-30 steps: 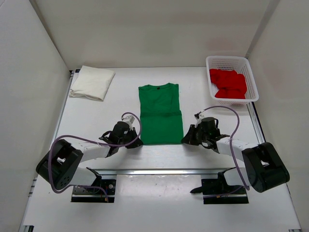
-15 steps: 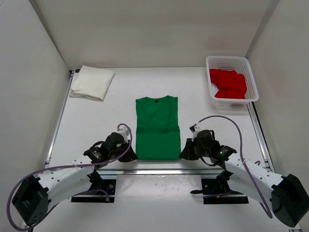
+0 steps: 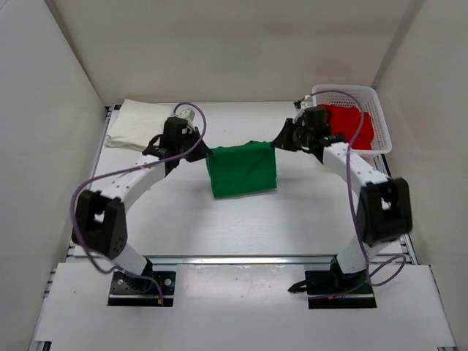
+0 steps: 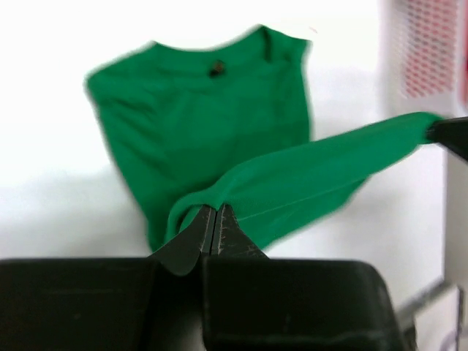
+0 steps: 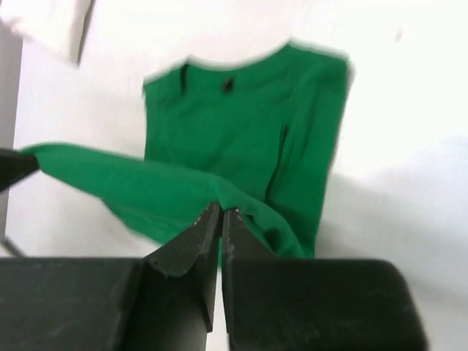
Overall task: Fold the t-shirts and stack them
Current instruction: Fold the long partially folded tshirt into a neat square, then smooth out wrinkles on the folded tshirt
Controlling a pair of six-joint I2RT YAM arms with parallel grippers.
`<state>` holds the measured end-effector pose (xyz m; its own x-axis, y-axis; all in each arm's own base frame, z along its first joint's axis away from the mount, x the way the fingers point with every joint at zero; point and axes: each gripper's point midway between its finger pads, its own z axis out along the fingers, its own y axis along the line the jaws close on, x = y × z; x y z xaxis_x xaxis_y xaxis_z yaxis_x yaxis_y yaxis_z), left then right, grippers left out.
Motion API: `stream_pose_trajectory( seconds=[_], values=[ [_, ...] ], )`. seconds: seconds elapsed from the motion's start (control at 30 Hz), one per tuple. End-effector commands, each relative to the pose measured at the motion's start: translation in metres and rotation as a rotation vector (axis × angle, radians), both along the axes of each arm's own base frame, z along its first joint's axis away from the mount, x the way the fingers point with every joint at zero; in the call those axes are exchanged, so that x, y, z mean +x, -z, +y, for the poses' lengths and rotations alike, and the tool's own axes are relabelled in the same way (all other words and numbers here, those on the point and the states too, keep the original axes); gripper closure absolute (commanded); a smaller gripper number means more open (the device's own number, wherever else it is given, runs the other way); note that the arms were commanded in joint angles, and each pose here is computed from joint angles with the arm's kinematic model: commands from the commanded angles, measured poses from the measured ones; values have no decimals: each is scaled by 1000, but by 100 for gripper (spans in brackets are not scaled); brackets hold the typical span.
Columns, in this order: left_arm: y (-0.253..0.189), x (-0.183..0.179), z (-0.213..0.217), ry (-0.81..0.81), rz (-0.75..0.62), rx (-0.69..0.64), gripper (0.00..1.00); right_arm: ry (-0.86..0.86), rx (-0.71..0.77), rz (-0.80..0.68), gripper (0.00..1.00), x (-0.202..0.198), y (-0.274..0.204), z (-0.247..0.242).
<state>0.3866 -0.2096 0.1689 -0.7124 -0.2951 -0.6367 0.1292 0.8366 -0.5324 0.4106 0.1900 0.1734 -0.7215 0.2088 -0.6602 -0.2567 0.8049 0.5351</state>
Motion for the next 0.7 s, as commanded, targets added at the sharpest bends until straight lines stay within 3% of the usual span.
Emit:
stream_pose_trajectory(
  seconds=[0.0, 0.07, 0.17, 0.2, 0.27, 0.33, 0.4, 0.47, 0.57, 0.63, 0.67],
  values=[
    [8, 49, 21, -88, -23, 40, 100, -49, 31, -60, 100, 55, -14, 5],
    [22, 69, 35, -144, -7, 48, 100, -69, 19, 9, 99, 81, 17, 12],
    [45, 91, 53, -204, 27, 38, 100, -91, 7, -32, 100, 127, 9, 20],
    [42, 98, 57, -222, 9, 23, 99, -96, 0, 11, 99, 131, 29, 23],
    [45, 109, 65, -247, 10, 12, 91, -75, -2, 12, 98, 149, 33, 24],
    [52, 120, 69, -251, 32, 0, 84, -80, 40, 10, 87, 162, 30, 31],
    [53, 128, 79, -278, 37, -3, 66, -95, 50, 2, 61, 166, 22, 34],
    [50, 130, 93, -306, 38, -26, 66, -122, 28, -36, 56, 165, 10, 40],
    [27, 126, 112, -374, -39, -79, 63, -109, -12, -47, 56, 157, 6, 34],
    [27, 114, 113, -385, -39, -85, 62, -131, -4, -65, 78, 142, -4, 39],
    [22, 110, 101, -354, -62, -92, 62, -143, -4, -54, 83, 130, 1, 46]
  ],
)
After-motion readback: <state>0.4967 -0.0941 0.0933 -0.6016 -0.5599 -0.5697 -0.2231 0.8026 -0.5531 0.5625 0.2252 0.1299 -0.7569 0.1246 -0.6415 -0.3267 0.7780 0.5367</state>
